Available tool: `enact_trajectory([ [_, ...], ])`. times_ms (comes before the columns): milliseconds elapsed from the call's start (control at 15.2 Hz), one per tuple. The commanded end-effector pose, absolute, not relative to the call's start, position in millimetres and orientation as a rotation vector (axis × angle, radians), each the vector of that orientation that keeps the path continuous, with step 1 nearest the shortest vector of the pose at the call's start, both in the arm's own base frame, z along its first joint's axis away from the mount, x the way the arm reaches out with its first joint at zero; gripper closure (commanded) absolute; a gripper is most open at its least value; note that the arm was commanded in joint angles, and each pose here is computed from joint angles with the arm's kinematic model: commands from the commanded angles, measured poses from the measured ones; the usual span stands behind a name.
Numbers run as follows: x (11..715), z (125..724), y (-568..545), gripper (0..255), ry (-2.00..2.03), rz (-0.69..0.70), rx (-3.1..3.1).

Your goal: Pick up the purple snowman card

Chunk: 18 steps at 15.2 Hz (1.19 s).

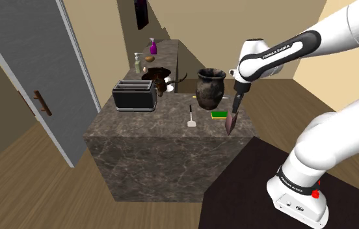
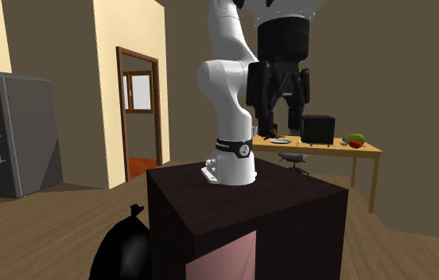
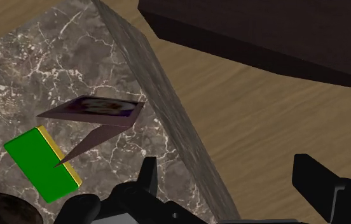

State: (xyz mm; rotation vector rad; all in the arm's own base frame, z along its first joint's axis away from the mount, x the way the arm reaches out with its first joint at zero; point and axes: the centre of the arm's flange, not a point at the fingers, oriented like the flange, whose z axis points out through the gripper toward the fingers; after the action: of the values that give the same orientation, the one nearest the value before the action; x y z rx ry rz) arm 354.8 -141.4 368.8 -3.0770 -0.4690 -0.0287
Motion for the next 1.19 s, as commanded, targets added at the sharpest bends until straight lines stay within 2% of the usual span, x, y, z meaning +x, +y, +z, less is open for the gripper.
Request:
enact_trajectory([
  [0, 361, 349, -154, 0, -0.506, -0.031, -3.082],
  [594, 395, 261, -219, 0, -0.66, -0.03, -3.097],
  [1122, 396, 216, -222, 0, -0.667, -0.03, -3.097],
])
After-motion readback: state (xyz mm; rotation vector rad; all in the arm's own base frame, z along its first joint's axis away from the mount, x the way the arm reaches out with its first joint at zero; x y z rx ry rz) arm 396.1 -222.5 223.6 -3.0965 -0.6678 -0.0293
